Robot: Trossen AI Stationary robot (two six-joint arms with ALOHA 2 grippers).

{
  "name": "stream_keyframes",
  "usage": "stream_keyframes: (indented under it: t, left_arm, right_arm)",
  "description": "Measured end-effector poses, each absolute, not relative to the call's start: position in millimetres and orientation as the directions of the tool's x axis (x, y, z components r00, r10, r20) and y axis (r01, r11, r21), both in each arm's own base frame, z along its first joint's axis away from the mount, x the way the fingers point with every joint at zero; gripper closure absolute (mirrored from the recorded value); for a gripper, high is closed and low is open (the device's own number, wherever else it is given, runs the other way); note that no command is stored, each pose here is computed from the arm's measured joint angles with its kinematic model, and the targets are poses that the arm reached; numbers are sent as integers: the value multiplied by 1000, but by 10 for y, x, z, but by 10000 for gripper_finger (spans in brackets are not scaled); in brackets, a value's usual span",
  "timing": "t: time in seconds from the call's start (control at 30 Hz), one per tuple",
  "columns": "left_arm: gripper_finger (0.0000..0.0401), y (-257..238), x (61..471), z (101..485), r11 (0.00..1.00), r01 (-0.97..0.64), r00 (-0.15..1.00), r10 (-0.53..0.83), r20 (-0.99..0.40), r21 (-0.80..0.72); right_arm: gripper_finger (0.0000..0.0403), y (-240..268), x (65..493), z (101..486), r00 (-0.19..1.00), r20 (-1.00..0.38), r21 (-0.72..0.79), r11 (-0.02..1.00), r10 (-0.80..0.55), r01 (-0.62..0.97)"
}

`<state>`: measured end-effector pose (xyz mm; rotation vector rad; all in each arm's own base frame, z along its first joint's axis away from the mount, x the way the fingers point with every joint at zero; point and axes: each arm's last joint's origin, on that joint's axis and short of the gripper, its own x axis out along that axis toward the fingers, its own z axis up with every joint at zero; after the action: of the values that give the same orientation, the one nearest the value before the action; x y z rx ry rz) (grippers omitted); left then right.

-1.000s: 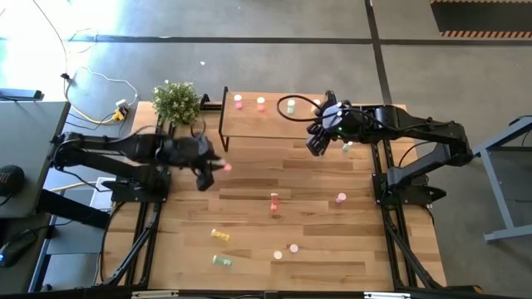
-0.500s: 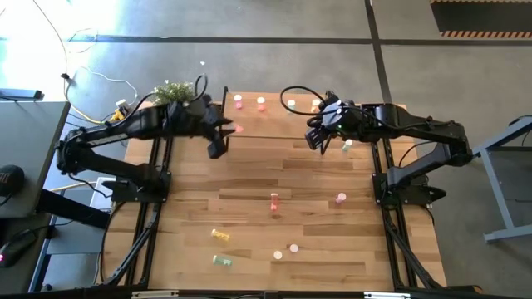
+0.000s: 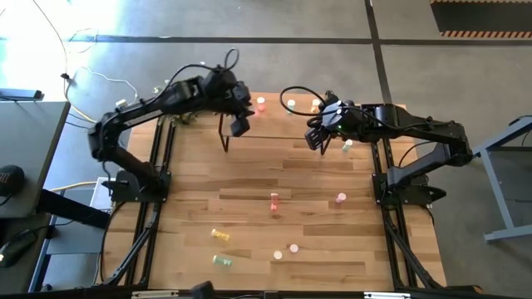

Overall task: Pick and place medicine bottles onto shelf by color
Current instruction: Put the left orange bill bottle on the shelf aligned with the other orange pill bottle

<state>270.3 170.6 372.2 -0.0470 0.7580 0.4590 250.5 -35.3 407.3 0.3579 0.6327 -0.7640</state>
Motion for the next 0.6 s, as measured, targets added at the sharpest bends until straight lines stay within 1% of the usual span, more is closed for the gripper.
stream_keyframes:
  t: [0.33,0.6]
  left_arm:
    - [288,1906,3020,3427,910,-401,554,329,-765,101]
    - [288,1997,3086,3258,906,-412,508,318,-800,99]
  right_arm:
    - [244,-353,2504,4073,552,-647,73,677,-527,733]
    - [244,-353,2504,4073,552,-646,61,685,-527,726]
